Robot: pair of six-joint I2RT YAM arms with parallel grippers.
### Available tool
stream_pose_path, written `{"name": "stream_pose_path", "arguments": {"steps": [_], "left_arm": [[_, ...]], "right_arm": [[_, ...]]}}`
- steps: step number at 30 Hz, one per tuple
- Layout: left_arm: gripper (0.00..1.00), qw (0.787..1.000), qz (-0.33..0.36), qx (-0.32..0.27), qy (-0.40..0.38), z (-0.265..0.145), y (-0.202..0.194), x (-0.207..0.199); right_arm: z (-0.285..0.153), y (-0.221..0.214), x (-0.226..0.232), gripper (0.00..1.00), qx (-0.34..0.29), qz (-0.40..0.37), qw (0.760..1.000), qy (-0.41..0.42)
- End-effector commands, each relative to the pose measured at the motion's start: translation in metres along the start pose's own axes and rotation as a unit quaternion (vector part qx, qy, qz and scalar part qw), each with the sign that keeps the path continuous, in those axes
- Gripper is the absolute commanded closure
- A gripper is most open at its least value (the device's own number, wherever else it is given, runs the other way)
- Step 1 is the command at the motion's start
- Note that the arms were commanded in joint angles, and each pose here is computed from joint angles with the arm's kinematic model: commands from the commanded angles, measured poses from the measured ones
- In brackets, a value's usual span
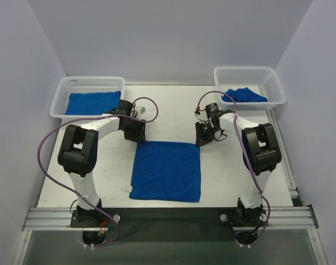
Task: Fold and stack the towels
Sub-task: Fold the towel
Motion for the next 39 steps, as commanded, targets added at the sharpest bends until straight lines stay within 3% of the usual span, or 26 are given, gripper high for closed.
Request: {"name": "stream_pose_path", "arguments": {"steps": [1,9,12,16,24,29,39], "left_arm": [[0.42,0.996,-0.033,0.079,0.030,0.013,-0.045,0.028],[0.42,0.995,-0.040,0.090,0.033,0.017,-0.052,0.033],[0.46,0.994,-0.045,0.093,0.043,0.016,-0.052,0.038],[0.68,0.993,-0.051,0.093,0.045,0.013,-0.053,0.042],[0.99,0.994,-0.048,0.093,0.023,0.014,-0.050,0.036],[1.00,0.997,-0.038,0.064,0.009,0.007,-0.026,0.027],[1.00,0.999,0.009,-0.038,-0.001,-0.018,0.060,0.009]], "right_arm": [[-0.002,-0.012,0.004,0.92,0.025,0.000,1.000,0.004],[-0.002,-0.016,0.005,0.92,0.027,-0.002,1.000,0.004],[-0.002,-0.016,0.005,0.92,0.028,-0.001,1.000,0.004],[-0.003,-0.012,0.004,0.96,0.024,-0.004,1.000,0.002],[-0.003,-0.003,0.003,1.00,0.016,-0.007,1.000,-0.001],[-0.014,0.019,-0.009,1.00,-0.014,-0.008,1.000,-0.027],[-0.050,0.081,-0.024,1.00,-0.094,-0.047,0.992,-0.065]]}}
Point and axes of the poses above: each gripper's point midway between its finger pads, its own z axis out along the fingers, its own x axis along the line the jaws close on, y = z × x, the point moved 2 cm from there along -z, back along the fingers, and after that the axes turned 5 degrees about -z, right-handed, at the moved point
